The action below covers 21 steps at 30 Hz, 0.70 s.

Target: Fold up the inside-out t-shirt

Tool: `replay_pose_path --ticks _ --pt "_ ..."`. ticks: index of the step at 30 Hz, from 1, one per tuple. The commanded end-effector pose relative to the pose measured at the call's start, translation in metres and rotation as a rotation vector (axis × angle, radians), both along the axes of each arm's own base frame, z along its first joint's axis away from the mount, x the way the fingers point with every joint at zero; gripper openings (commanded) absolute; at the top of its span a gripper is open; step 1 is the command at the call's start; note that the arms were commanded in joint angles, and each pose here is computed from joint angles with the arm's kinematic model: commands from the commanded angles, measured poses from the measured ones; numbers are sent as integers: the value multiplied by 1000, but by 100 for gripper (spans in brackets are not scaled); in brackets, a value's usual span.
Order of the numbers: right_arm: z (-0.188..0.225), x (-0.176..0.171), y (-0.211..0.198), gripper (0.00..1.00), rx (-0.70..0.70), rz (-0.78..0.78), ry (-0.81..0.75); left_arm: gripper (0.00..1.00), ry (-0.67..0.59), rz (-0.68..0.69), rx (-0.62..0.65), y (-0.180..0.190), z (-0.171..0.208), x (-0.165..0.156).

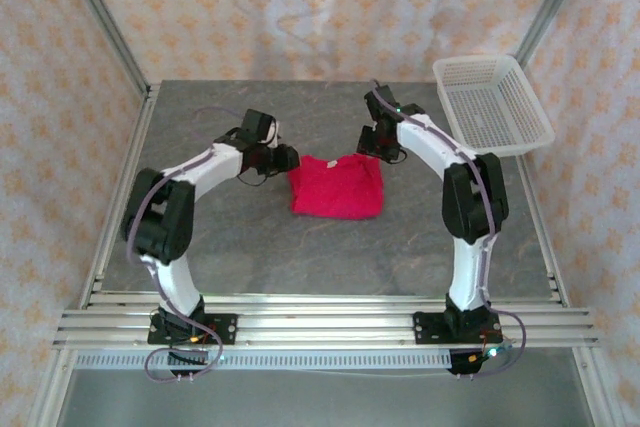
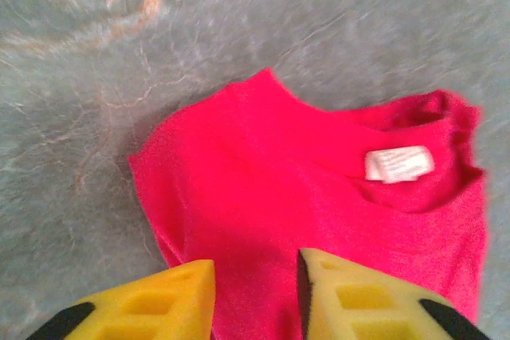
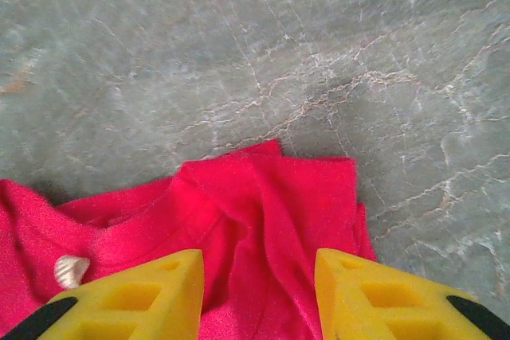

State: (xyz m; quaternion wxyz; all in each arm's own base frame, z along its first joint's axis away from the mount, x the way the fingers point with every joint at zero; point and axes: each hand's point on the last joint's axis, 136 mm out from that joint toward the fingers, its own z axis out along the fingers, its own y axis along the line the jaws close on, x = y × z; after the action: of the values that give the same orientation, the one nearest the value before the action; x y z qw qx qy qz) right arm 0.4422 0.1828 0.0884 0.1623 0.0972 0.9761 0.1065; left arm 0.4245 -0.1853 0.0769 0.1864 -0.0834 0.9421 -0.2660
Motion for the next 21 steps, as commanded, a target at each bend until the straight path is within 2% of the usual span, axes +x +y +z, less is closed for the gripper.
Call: replay_pose_path --ticks 1,5,6,8,9,11,17,21 --pt "-15 14 4 41 -2 7 0 27 -7 -18 -32 -8 -3 19" --pt "-35 17 6 40 -12 10 43 16 15 -35 -38 -14 -14 28" --pt "-38 16 7 37 -9 11 48 12 13 -38 -40 -15 -14 29" --pt "-40 16 7 24 -11 10 51 1 7 -40 -28 -13 -12 30" --pt "-39 15 6 15 -13 8 48 0 -1 -43 -16 -12 -9 31" --pt "-31 14 4 4 -15 4 35 0 -27 -53 17 -7 0 32" --pt "21 9 -3 2 -2 -11 -59 0 -145 -60 110 14 39 32" --pt "42 5 -4 2 29 -30 -108 0 -186 -39 124 26 47 28"
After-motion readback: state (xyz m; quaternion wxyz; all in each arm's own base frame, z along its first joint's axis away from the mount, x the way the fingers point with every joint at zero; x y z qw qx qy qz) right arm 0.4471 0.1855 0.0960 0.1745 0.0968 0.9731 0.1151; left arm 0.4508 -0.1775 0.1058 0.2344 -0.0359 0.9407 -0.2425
